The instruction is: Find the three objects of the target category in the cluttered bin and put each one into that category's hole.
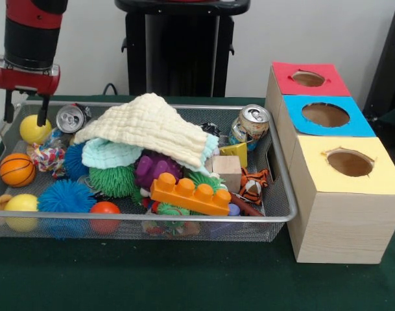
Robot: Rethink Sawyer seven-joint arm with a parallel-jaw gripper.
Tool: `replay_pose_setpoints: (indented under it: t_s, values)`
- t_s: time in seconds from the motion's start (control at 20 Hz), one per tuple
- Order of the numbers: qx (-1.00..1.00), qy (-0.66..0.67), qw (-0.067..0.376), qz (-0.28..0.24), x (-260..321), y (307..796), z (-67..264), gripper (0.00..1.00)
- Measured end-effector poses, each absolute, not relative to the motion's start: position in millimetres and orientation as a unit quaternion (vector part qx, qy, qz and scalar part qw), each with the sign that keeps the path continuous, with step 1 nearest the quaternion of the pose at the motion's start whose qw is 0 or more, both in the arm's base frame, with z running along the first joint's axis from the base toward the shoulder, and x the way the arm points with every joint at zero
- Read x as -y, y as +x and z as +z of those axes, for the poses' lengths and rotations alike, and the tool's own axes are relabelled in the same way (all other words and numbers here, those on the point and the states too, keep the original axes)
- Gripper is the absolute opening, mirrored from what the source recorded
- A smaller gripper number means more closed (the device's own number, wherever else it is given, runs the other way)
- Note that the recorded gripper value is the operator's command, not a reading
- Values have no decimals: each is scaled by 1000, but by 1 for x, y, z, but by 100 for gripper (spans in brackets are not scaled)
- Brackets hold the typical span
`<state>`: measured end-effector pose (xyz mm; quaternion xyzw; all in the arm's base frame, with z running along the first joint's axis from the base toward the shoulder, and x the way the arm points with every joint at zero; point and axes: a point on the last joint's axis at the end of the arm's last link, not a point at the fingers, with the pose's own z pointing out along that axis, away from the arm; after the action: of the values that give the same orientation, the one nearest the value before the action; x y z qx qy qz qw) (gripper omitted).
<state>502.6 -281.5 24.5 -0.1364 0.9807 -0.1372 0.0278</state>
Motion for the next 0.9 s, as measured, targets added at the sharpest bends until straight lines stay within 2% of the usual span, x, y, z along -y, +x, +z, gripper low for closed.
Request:
replay_pose_setpoints:
  t_s: [0.5, 0.9]
  values:
    - [-986, -118, 25, -116, 291, 492, 7, 100]
    - [-992, -93, 45, -75, 292, 491, -10, 100]
